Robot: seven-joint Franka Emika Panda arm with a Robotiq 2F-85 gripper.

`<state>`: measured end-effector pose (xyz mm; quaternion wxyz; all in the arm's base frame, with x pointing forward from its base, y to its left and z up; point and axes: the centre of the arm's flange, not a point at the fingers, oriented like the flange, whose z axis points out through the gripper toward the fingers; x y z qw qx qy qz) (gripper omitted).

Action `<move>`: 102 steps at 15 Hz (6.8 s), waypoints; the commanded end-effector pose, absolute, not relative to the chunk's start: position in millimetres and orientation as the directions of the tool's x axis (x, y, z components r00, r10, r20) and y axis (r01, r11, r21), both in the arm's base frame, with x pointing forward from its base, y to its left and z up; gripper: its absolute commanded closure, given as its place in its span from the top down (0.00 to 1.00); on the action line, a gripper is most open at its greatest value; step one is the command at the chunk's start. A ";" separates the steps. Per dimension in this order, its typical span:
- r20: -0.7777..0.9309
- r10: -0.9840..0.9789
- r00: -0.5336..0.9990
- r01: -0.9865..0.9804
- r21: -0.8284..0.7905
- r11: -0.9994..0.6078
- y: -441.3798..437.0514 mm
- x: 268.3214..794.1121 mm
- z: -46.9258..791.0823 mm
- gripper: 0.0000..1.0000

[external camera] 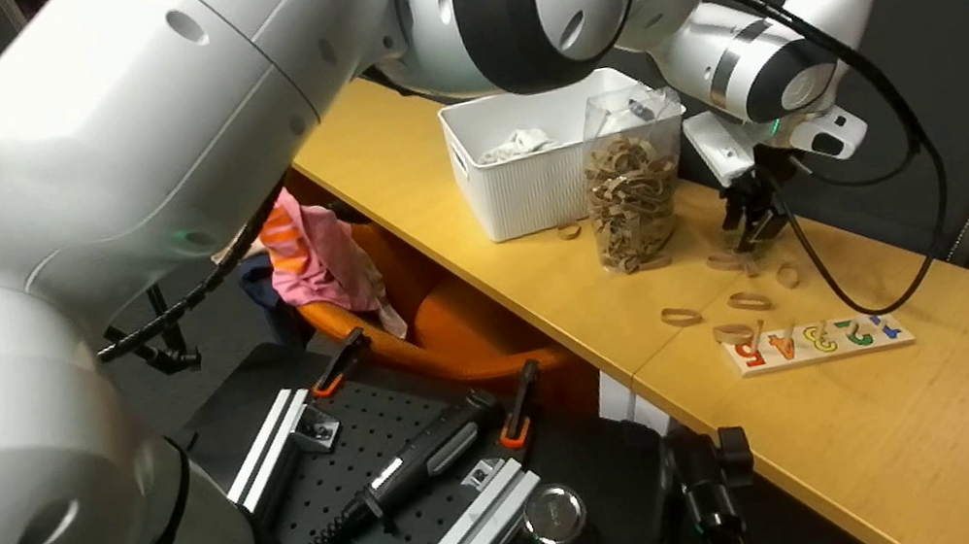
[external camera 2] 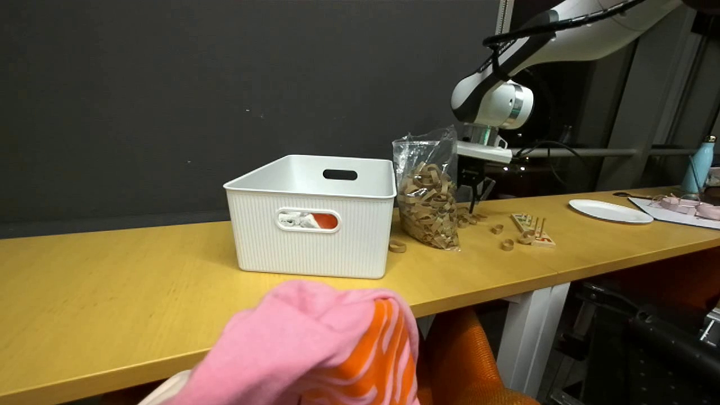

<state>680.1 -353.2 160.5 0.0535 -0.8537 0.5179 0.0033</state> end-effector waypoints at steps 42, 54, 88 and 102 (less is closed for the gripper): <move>0.011 -0.905 0.426 -0.904 0.039 -0.425 -373.4 714.9 122.5 1.00; 0.050 -0.898 0.438 -0.899 0.032 -0.436 -369.2 714.9 125.4 0.12; 0.683 -0.515 0.519 -0.668 -0.052 -0.742 -84.1 626.5 396.4 0.01; 0.492 -0.738 0.462 -0.797 -0.135 -0.589 -83.6 568.7 456.6 0.01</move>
